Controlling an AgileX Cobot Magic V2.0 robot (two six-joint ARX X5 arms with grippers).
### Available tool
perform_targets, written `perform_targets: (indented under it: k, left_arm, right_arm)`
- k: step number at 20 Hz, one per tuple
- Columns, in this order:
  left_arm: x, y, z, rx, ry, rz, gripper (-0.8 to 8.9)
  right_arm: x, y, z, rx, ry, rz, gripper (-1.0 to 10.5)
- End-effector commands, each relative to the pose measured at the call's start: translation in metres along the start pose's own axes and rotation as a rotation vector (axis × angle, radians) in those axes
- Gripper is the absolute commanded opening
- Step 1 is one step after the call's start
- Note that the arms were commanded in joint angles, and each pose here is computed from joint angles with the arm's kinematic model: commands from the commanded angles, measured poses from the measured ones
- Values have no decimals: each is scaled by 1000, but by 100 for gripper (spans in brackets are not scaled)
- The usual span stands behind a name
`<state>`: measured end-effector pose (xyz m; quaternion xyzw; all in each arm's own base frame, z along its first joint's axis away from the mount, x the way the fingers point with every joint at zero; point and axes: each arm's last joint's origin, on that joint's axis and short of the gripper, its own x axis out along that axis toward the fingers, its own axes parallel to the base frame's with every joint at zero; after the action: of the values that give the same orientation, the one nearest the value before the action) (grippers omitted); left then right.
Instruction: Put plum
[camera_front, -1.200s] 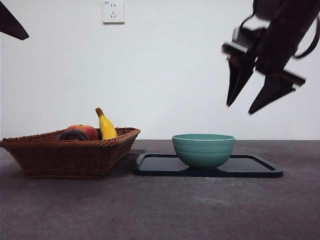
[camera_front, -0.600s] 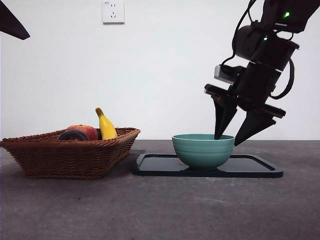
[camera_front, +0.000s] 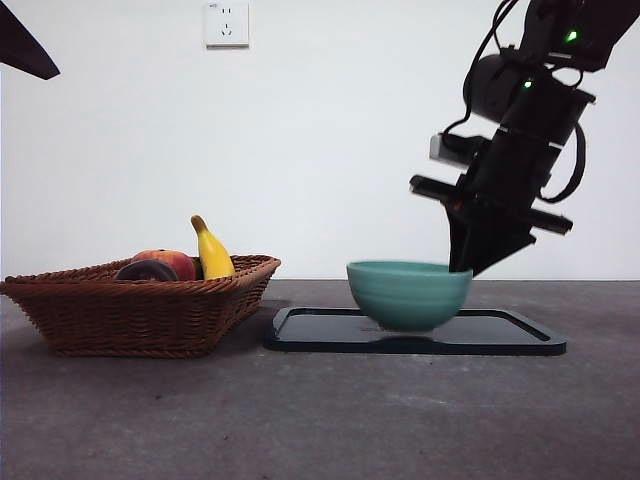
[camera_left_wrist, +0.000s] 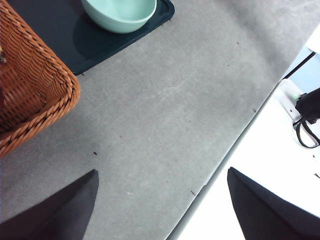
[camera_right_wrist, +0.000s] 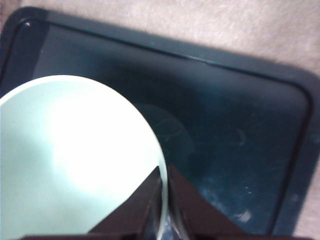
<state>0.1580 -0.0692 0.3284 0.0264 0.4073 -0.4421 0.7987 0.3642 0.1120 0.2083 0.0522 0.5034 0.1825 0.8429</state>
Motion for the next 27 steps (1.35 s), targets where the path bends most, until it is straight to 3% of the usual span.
perform_targets:
  k: [1,7,14,20,27]
  left_arm:
    - [-2,-1,5,17,-15,-4,403]
    - [-2,-1,5,14,-15,-3,403]
    - [-2,-1,5,14,-15,-3,403]
    - [-2,-1,5,14,-15,-3,403]
    - [-2,-1,5,14,-15,-3,403]
  right_arm:
    - [-31,11,14,-34,-99,14,10]
    - [-106,31,5,-89,-173,46,10]
    - [-165,62,-40,-183,-125,87,10]
    - [-129,78,-87,-257,-23,132,10]
    - [-82,75,-124,-250,23,135,10]
